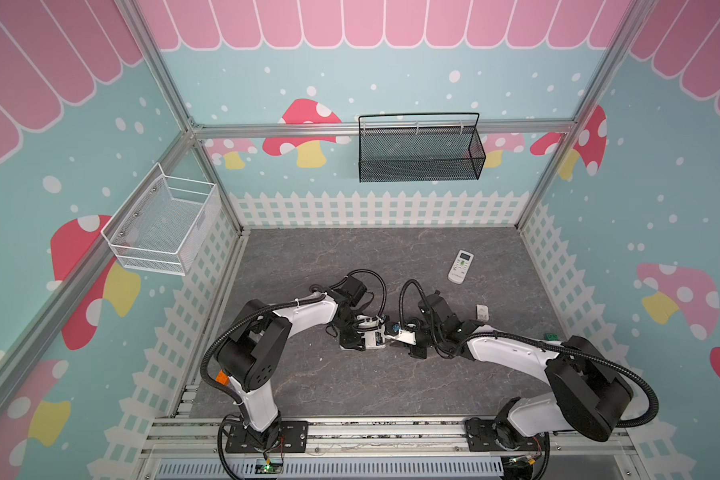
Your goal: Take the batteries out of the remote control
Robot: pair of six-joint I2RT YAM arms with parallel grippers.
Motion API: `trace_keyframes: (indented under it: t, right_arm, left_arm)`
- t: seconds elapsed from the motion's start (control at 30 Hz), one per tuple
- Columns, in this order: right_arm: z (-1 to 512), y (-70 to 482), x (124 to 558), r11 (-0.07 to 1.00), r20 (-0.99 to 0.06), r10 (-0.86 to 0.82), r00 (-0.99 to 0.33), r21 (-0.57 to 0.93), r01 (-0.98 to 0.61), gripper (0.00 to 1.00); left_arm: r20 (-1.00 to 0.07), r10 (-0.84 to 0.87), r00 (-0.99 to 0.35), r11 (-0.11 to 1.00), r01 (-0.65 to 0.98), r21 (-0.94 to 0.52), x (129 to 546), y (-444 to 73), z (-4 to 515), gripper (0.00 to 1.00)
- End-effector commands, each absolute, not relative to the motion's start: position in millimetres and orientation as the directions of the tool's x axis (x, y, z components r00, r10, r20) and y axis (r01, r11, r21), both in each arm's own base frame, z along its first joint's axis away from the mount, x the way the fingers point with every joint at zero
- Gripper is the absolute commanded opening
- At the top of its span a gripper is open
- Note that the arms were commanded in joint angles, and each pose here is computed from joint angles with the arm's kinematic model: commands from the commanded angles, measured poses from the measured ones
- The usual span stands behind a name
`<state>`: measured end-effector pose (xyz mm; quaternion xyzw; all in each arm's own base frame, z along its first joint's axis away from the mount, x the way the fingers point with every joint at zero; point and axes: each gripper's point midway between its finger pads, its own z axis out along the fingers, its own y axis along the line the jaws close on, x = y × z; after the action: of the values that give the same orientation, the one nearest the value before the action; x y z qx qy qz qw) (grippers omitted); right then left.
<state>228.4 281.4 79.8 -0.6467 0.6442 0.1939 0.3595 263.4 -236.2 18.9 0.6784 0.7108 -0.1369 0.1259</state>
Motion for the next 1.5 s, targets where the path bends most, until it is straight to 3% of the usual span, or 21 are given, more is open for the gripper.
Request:
trace_keyframes:
  t: [0.0,0.13,0.47,0.63,1.13,1.33,1.47]
  right_arm:
    - [91.4,271.9,260.6,0.194,-0.687,-0.715,0.127,-0.37,-0.909,0.0]
    - [89.3,270.3,263.5,0.205,-0.682,-0.719,0.131,-0.388,-0.899,0.0]
    - [91.4,270.2,274.0,0.242,-0.683,-0.719,0.126,-0.417,-0.876,0.0]
    - [105.0,268.3,290.1,0.319,-0.698,-0.705,0.126,-0.471,-0.822,0.0]
    - [113.0,267.8,302.2,0.356,-0.699,-0.701,0.142,-0.515,-0.78,0.0]
    - [110.2,268.8,302.2,0.348,-0.696,-0.704,0.144,-0.514,-0.784,0.0]
    - [114.3,282.0,282.4,0.267,-0.728,-0.658,0.192,-0.464,-0.845,0.0]
  left_arm:
    - [-0.293,0.954,-0.061,0.048,0.998,-0.051,254.8,-223.7,-5.1,0.25]
    - [-0.287,0.956,-0.061,0.063,0.998,-0.003,265.0,-223.3,-3.6,0.14]
    - [-0.279,0.96,-0.038,0.077,0.988,0.131,295.6,-229.8,10.8,0.0]
    - [-0.288,0.957,-0.02,0.068,0.986,0.155,299.3,-232.4,15.3,0.0]
    - [-0.28,0.959,-0.039,0.13,0.94,0.316,331.0,-233.8,27.9,0.0]
    - [-0.279,0.959,-0.041,0.133,0.938,0.321,329.3,-234.2,26.9,0.0]
    - [-0.289,0.956,-0.05,0.144,0.938,0.316,329.0,-235.1,30.0,0.0]
